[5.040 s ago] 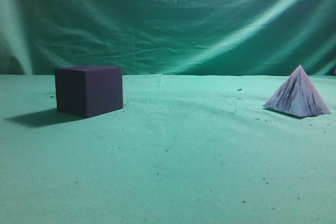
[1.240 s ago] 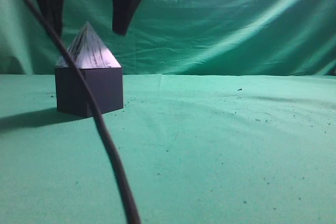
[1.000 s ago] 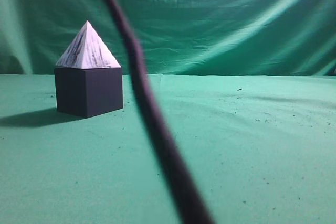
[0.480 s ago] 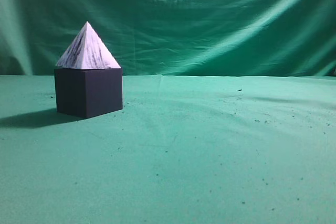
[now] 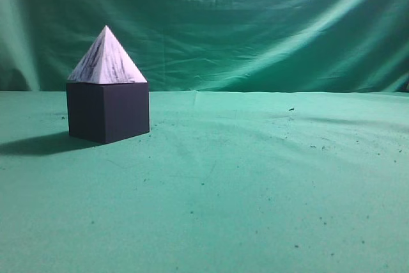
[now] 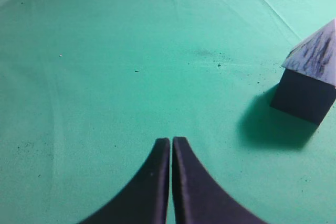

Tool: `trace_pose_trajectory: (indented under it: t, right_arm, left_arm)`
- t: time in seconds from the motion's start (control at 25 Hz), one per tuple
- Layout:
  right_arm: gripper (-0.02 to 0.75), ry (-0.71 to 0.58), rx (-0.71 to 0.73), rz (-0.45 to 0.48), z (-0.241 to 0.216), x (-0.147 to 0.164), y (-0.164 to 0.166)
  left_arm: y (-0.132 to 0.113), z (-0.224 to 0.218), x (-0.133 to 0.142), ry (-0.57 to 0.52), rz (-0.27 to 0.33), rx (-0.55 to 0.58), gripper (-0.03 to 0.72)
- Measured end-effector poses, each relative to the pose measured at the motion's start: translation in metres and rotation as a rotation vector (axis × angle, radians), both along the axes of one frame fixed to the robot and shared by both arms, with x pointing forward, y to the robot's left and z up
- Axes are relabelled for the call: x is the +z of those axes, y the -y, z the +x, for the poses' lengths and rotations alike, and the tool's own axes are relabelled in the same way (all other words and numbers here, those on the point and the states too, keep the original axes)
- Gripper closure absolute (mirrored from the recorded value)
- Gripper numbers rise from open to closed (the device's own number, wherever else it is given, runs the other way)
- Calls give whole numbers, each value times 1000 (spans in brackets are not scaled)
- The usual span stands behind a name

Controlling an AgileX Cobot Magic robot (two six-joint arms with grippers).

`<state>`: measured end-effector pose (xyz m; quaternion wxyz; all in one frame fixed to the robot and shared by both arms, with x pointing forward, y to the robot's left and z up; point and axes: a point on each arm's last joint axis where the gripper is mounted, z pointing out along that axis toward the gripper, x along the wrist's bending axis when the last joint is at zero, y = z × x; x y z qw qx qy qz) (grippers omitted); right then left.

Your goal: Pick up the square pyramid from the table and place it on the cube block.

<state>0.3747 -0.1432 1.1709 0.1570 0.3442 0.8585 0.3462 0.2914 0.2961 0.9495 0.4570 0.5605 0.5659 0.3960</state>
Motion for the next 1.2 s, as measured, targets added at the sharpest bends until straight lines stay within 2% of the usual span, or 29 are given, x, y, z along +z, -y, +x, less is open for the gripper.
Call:
trace_pose_trajectory:
  t: [0.12, 0.4, 0.56, 0.72, 0.96, 1.12, 1.2]
  right_arm:
    - [738, 26, 18, 121, -26, -11, 25]
    - [738, 108, 30, 269, -66, -5, 70]
    - [738, 176, 65, 249, -71, -3, 78]
    - [738, 279, 99, 219, -72, -17, 85]
    - [738, 451, -162, 295, -68, -64, 112]
    - [738, 558, -328, 318, -75, -109, 129]
    - [738, 572, -412, 320, -80, -132, 136]
  left_arm:
    - [0, 0, 0, 0, 0, 0, 688]
    - [0, 0, 0, 0, 0, 0, 688]
    - [0, 0, 0, 0, 0, 0, 688]
    - [0, 0, 0, 0, 0, 0, 688]
    - [0, 0, 0, 0, 0, 0, 688]
    - [0, 0, 0, 0, 0, 0, 688]
    - [0, 0, 0, 0, 0, 0, 688]
